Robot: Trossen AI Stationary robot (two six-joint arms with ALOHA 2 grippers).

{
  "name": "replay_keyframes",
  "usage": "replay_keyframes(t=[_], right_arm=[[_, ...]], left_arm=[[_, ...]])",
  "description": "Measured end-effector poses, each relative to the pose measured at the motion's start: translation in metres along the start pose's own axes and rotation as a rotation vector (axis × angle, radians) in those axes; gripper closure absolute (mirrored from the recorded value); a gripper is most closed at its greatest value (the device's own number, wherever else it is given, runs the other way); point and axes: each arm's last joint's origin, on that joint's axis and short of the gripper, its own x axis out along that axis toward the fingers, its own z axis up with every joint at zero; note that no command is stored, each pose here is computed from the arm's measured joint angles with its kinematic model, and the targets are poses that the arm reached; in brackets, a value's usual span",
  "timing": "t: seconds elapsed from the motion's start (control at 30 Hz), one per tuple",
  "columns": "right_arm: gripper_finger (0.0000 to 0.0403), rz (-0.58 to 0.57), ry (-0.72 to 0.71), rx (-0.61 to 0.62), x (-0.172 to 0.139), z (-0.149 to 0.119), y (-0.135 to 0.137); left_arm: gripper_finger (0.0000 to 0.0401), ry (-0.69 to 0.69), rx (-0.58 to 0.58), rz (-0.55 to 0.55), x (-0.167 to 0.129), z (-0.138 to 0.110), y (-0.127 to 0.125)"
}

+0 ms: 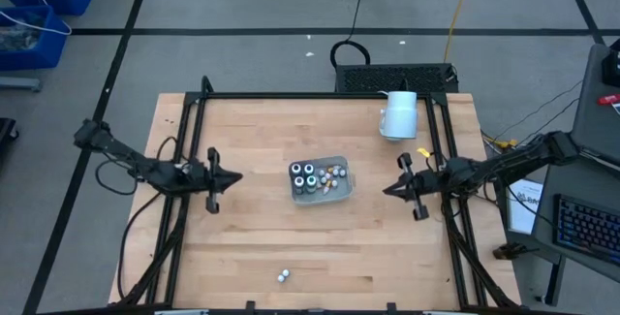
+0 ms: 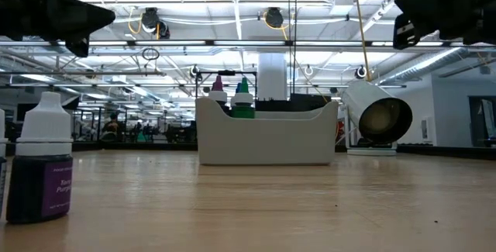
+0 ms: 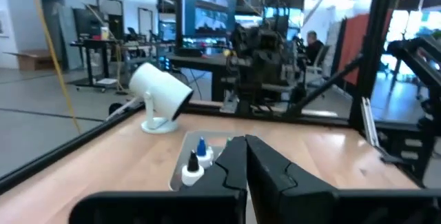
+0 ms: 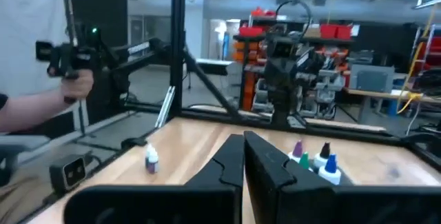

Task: Pick & Place food coloring
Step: Put the small blue food coloring bottle into the white bin

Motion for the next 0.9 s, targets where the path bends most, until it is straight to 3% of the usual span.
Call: replay_keyframes(t=[0.3,0.43,0.57,0.7,0.9], right_arm=[[0.0399,-0.003,0.04,-0.006,-0.001,-0.003,0.0],[0.0399,-0.002,0.04,-0.028,-0.001,-0.003,0.0],[0.0399,-0.003,0.04,-0.027,-0.001,-0.003,0.0],[0.0399,-0.003,0.04,-0.027,-0.001,-0.003,0.0],[0.0399,-0.004,0.027,-0.029,-0.001,-0.002,0.0]], left_arm=[[0.0386,0.116,0.073,-0.039,0.0,-0.013,0.0],[0.0371,0.137,0.01,-0.103,0.002,-0.015,-0.003],[0.0382,0.227,-0.045,-0.189,0.006,-0.024,-0.013],[0.0396,0.312,-0.086,-0.157,0.02,-0.02,-0.03],[0.037,0.468,0.002,-0.133,0.061,-0.004,-0.078]])
